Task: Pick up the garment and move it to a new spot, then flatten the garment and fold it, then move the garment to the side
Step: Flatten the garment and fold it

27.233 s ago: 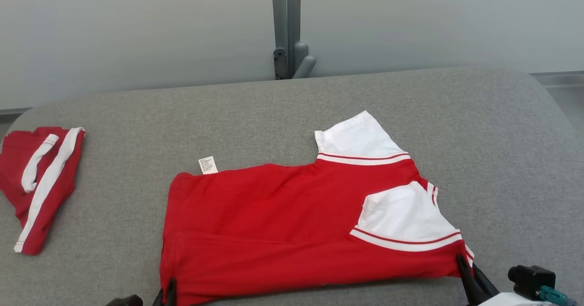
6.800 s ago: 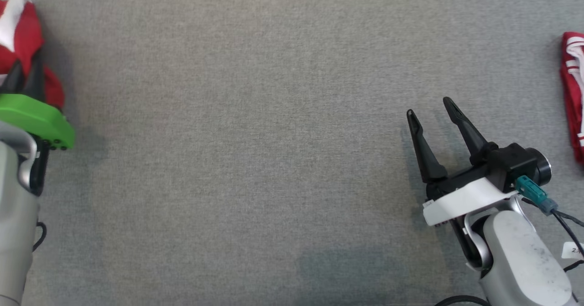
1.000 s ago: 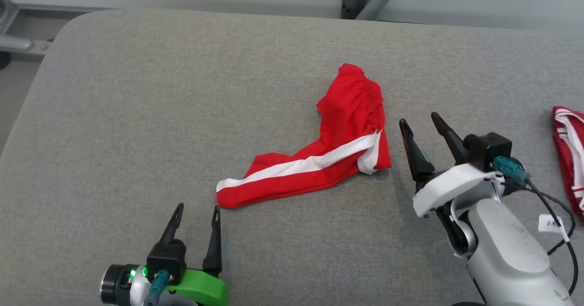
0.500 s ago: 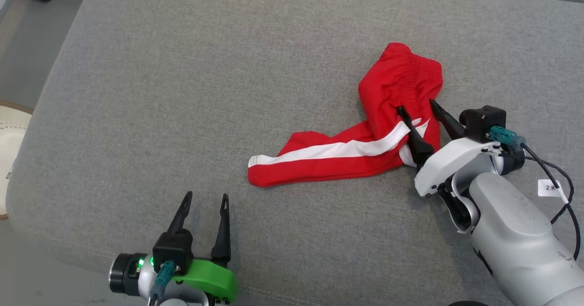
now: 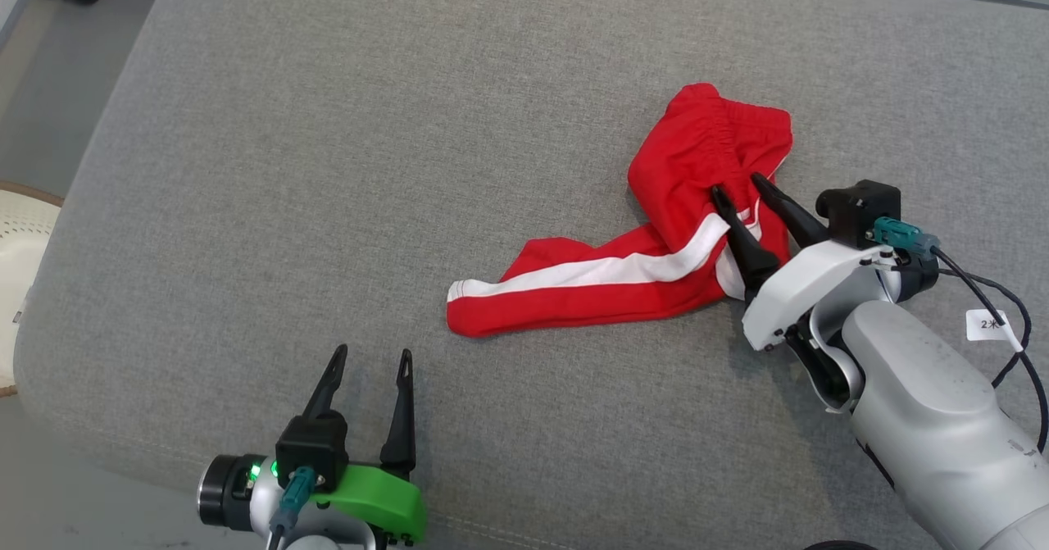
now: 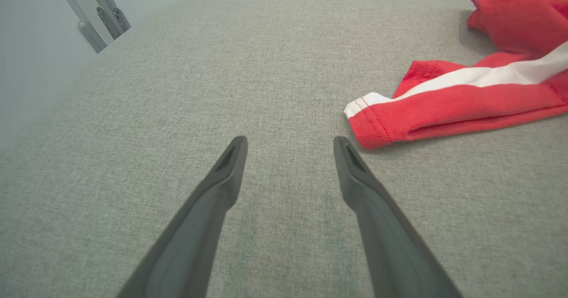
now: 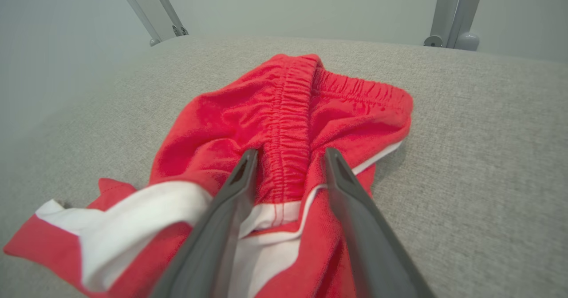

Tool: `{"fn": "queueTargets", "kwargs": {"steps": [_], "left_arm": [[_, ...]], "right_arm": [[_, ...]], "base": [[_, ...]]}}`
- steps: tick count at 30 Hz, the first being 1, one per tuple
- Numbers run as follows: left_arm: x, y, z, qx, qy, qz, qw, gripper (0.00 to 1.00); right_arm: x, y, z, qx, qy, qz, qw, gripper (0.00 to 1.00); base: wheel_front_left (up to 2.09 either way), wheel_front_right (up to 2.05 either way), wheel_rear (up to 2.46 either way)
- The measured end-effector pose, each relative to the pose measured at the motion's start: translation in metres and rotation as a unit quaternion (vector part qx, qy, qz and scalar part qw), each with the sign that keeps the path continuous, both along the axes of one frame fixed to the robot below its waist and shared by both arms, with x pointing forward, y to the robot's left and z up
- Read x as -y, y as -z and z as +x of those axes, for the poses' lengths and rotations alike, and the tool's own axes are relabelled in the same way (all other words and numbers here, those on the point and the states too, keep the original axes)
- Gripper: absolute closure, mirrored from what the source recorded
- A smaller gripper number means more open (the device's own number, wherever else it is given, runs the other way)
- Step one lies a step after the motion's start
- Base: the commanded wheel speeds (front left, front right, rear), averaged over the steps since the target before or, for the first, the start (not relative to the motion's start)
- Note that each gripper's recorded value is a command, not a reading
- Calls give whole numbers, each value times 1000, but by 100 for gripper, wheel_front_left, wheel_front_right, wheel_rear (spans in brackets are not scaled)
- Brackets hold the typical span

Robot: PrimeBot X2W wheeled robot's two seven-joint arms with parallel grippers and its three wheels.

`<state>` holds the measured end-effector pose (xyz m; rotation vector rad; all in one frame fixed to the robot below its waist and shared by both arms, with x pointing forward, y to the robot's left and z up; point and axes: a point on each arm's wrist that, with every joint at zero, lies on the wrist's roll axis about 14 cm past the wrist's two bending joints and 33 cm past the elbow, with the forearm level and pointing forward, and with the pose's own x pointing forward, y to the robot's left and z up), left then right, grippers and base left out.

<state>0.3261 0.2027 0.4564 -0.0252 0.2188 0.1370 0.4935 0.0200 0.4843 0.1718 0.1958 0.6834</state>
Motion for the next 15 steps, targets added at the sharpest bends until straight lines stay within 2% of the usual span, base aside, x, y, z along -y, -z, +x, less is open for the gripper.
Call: {"fn": "queueTargets", "kwargs": {"steps": [15], "left_arm": [[-2, 3, -5, -5, -7, -10, 1000, 0]], "right_arm": [[-9, 1, -14, 4, -25, -9, 1000, 6]], "base": [[0, 0, 0]]}}
